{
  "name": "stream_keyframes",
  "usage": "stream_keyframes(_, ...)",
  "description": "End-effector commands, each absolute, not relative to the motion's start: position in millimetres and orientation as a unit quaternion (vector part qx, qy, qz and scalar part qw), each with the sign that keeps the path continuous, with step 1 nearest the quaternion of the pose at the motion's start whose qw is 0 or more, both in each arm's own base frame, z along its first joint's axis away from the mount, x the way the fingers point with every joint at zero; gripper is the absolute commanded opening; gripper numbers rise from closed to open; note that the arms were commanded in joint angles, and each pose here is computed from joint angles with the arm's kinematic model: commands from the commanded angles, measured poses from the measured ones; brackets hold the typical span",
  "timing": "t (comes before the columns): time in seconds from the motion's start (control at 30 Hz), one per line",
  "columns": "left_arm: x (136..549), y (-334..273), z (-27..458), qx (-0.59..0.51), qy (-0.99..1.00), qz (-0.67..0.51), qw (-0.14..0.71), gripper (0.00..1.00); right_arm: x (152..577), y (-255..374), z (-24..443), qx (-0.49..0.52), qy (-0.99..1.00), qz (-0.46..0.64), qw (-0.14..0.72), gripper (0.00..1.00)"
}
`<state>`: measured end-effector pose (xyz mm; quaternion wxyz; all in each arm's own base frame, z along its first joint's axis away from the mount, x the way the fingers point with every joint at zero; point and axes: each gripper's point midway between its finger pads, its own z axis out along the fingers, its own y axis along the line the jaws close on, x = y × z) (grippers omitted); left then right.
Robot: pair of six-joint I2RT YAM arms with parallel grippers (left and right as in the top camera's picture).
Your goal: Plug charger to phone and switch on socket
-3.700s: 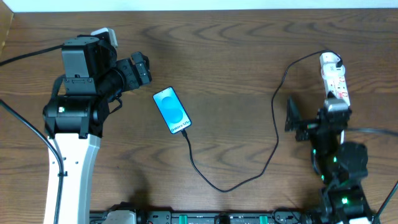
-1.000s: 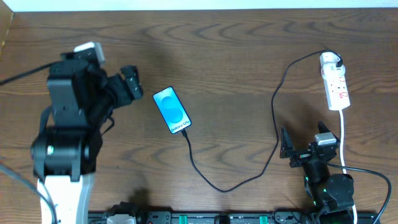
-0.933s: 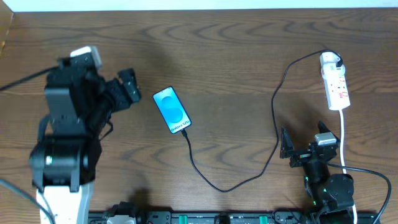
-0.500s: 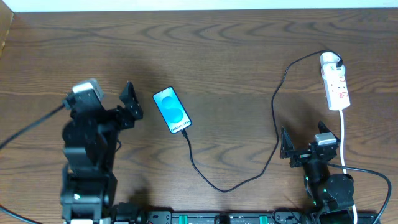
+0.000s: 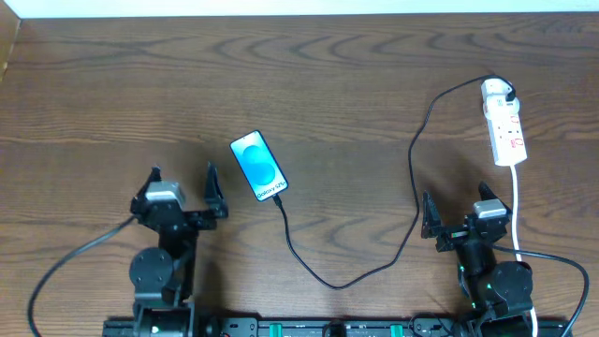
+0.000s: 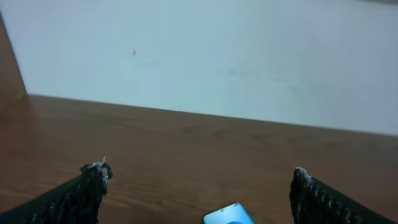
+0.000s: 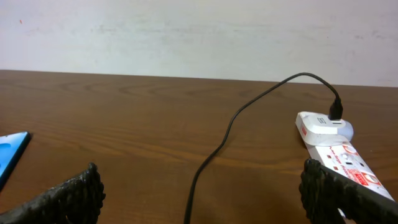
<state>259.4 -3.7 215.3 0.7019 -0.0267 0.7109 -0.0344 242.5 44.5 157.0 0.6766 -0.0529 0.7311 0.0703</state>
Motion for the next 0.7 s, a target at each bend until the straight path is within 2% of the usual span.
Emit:
stream_keyframes(0.0, 253.0, -5.5, 204.2, 0.011, 0.700, -0.005, 0.714, 0.95, 241.5, 47.8, 156.6, -0.061, 0.730, 0.072, 0.676, 0.99)
stream_keyframes(0.2, 248.9, -5.3, 185.2, 0.012, 0.692, -0.004, 0.721, 0.95, 241.5, 47.8, 156.7, -0.061, 0.730, 0.072, 0.677, 0.99)
stream_keyframes(0.53, 243.8, -4.7, 137.0, 0.013, 0.759, -0.001, 0.651, 0.95, 241.5, 47.8, 156.6, -0.061, 0.730, 0.072, 0.676, 0.99)
stream_keyframes(0.67, 243.9, -4.7, 137.8, 0.013, 0.758, -0.001, 0.652, 0.95, 241.5, 47.8, 156.7, -0.061, 0.730, 0.072, 0.677, 0.99)
